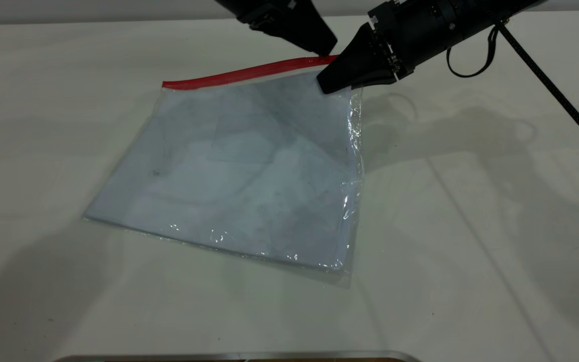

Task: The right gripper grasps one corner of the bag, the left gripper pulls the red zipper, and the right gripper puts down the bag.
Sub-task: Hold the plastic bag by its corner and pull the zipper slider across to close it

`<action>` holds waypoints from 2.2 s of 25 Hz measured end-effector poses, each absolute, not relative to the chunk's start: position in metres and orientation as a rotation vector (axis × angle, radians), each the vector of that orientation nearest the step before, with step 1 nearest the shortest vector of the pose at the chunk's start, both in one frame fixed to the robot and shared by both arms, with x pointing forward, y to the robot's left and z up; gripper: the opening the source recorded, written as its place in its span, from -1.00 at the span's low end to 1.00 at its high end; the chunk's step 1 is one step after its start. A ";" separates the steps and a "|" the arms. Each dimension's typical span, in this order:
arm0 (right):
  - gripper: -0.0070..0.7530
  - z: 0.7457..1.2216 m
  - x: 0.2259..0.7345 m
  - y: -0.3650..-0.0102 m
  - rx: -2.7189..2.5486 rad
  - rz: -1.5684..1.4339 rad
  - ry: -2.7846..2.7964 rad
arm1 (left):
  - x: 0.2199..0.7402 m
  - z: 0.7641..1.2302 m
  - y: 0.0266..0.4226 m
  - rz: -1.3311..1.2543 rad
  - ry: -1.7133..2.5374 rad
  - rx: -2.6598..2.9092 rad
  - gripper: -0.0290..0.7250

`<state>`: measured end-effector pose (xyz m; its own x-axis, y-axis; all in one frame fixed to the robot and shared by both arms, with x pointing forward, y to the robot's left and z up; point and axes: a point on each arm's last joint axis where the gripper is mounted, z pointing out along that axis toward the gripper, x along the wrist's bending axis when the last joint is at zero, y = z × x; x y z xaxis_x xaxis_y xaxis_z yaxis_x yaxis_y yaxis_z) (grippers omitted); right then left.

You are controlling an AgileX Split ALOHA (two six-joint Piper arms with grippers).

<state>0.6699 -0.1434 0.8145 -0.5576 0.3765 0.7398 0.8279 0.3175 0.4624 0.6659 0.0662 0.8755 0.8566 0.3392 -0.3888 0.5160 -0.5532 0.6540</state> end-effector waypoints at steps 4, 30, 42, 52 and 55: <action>-0.89 0.814 0.670 -0.143 -1.061 -1.174 -2.082 | 0.666 0.876 0.064 -0.259 0.602 2.210 0.31; -0.89 0.814 0.670 -0.145 -1.061 -1.170 -2.087 | 0.667 0.856 0.062 -0.291 0.652 2.163 -0.33; -0.89 0.814 0.670 -0.146 -1.064 -1.171 -2.086 | 0.667 0.856 0.062 -0.265 0.588 2.177 -0.67; -0.89 0.815 0.678 -0.166 -1.129 -1.211 -2.053 | 0.672 0.856 0.059 -0.174 0.596 2.182 -0.68; -0.89 0.817 0.680 -0.171 -1.143 -1.225 -2.046 | 0.674 0.856 0.060 -0.145 0.606 2.182 -0.68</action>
<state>0.6803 -0.1710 0.8175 -0.5283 0.4074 0.7450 0.8491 0.2458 0.4676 0.6743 0.0595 0.8561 0.8761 0.3728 -0.3058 0.4709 -0.5257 0.7084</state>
